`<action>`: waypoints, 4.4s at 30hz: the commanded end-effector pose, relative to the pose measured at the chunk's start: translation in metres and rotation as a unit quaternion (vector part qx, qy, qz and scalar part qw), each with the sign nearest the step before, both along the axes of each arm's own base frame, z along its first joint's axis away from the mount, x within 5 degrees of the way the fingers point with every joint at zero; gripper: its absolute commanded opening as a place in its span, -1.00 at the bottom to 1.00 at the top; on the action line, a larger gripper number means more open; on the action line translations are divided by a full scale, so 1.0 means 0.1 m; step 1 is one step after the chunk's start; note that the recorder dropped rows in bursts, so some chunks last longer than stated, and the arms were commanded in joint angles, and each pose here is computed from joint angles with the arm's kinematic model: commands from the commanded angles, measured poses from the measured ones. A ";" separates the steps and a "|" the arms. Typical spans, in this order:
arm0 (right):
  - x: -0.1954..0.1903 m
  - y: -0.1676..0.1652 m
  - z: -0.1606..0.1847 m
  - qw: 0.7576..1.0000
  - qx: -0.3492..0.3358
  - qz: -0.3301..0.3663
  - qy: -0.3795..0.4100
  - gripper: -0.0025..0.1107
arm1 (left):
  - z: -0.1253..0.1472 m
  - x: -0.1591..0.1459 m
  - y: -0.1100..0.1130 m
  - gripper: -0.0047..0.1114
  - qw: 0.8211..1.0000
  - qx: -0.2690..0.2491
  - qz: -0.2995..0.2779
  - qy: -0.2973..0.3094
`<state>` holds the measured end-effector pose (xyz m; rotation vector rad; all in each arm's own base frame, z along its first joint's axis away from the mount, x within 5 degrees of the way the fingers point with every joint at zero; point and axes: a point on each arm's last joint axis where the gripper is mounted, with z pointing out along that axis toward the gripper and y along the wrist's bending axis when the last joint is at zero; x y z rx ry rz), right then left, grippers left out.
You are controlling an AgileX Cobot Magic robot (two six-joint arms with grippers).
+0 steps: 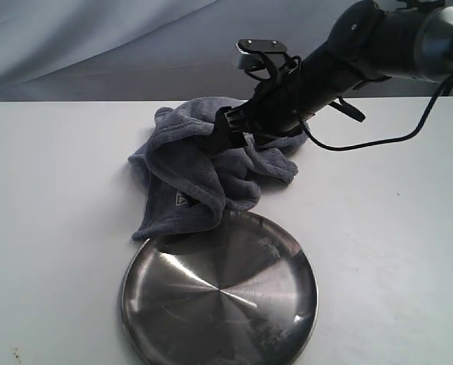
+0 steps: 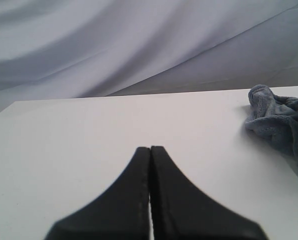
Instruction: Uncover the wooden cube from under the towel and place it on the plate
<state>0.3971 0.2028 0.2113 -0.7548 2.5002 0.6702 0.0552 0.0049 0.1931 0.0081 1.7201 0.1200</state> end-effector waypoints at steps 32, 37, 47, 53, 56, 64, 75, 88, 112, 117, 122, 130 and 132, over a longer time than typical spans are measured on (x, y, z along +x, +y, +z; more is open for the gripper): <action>0.37 -0.45 -0.71 0.979 -0.189 -0.052 -0.046 0.54 | -0.01 0.00 0.00 -0.92 1.000 0.003 0.001 -0.004; 0.42 -0.44 -0.80 0.979 -0.185 -0.057 -0.059 0.53 | -0.01 0.00 0.00 -0.92 1.000 0.003 0.001 -0.004; 0.44 -0.43 -0.90 0.979 -0.184 -0.060 -0.063 0.01 | -0.01 0.00 0.00 -0.92 1.000 0.005 0.000 -0.004; 0.44 -0.42 -0.90 0.981 -0.175 -0.066 -0.058 -0.31 | -0.01 0.00 0.00 -0.92 1.000 0.005 0.000 -0.004; 0.44 -0.42 -0.90 0.981 -0.175 -0.066 -0.058 -0.58 | -0.01 0.00 0.00 -0.92 1.000 0.005 0.000 -0.004; 0.45 -0.42 -0.62 0.980 -0.161 -0.074 -0.092 -0.96 | -0.01 0.00 0.00 -0.92 1.000 0.005 0.000 -0.004; 0.41 -0.41 0.01 0.974 -0.115 -0.098 -0.166 -0.96 | -0.01 0.00 0.00 -0.92 1.000 0.006 0.000 -0.003; 0.22 0.10 0.40 0.957 -0.062 -0.053 -0.278 -0.96 | -0.01 0.00 0.00 -0.92 1.000 0.004 0.000 -0.004; -0.32 1.02 0.50 0.939 -0.008 0.043 -0.340 -0.96 | -0.01 0.00 0.00 -0.92 1.000 0.004 0.000 -0.004; -0.44 1.17 0.50 0.938 0.000 0.061 -0.342 -0.96 | -0.01 0.00 0.00 -0.92 1.000 0.004 0.000 -0.004; -0.50 1.24 0.51 0.936 0.005 0.068 -0.345 -0.96 | -0.01 0.00 0.00 -0.92 1.000 0.005 0.000 -0.003; -0.53 1.28 0.51 0.940 0.016 0.063 -0.334 -0.96 | -0.01 0.00 0.00 -0.92 1.000 0.005 0.000 -0.003; -0.57 1.32 0.51 0.939 0.018 0.070 -0.336 -0.96 | -0.01 0.00 0.00 -0.92 1.000 0.005 0.000 -0.003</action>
